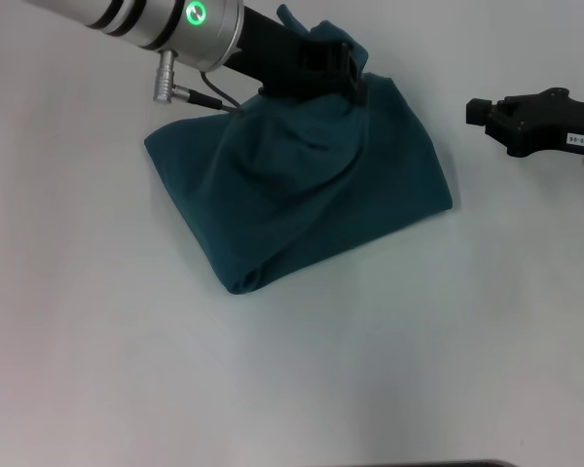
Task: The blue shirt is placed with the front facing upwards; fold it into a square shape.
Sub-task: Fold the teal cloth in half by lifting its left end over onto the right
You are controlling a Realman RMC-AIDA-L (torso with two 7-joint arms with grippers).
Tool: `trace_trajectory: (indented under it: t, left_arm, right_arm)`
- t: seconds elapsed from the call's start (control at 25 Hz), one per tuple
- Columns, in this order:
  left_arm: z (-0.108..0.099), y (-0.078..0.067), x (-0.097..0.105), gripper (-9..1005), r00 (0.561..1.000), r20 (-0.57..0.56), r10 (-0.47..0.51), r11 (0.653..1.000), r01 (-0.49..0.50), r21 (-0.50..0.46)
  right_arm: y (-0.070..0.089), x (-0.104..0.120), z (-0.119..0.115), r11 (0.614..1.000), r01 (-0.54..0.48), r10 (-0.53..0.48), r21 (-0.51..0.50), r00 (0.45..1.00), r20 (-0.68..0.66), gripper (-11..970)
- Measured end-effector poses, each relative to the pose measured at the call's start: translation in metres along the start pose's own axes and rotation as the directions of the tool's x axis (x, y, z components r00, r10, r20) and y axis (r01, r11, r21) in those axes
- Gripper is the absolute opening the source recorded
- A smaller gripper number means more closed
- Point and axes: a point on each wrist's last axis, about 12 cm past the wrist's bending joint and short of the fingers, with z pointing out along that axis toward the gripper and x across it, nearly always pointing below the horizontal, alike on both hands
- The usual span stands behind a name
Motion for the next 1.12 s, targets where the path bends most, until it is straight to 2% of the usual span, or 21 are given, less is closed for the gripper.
trace_trajectory:
  t: [0.24, 0.44, 0.68, 0.8, 0.92, 1.12]
  left_arm:
    - [0.005, -0.005, -0.001, 127, 1.0, -0.013, 0.006, 1.0, -0.006, 0.018]
    - [0.002, -0.005, -0.005, 161, 1.0, 0.007, -0.009, 0.999, 0.009, 0.034]
    - [0.002, -0.012, -0.012, 201, 0.998, 0.051, -0.026, 0.996, 0.022, 0.084]
    - [-0.001, -0.013, -0.012, 316, 0.997, 0.074, -0.026, 0.992, 0.017, 0.123]
    - [-0.014, -0.004, -0.008, 417, 0.994, 0.102, -0.024, 0.982, 0.004, 0.191]
    - [-0.047, 0.027, 0.012, 539, 0.998, 0.056, -0.02, 0.975, 0.007, 0.224]
  right_arm:
    - [0.0, -0.001, 0.0, 1.0, -0.002, 0.002, 0.001, 1.0, 0.01, 68]
    - [0.0, 0.0, -0.001, 1.0, -0.003, 0.003, 0.003, 1.0, 0.009, 70]
    - [-0.001, 0.0, -0.001, 1.0, -0.003, 0.003, 0.006, 1.0, 0.009, 73]
    - [-0.001, 0.0, -0.001, 1.0, -0.004, 0.004, 0.009, 1.0, 0.008, 74]
    - [-0.002, 0.003, -0.002, 1.0, -0.008, 0.008, 0.022, 1.0, 0.006, 75]
    - [-0.008, 0.007, -0.012, 0.998, -0.017, 0.017, 0.057, 1.0, -0.001, 77]
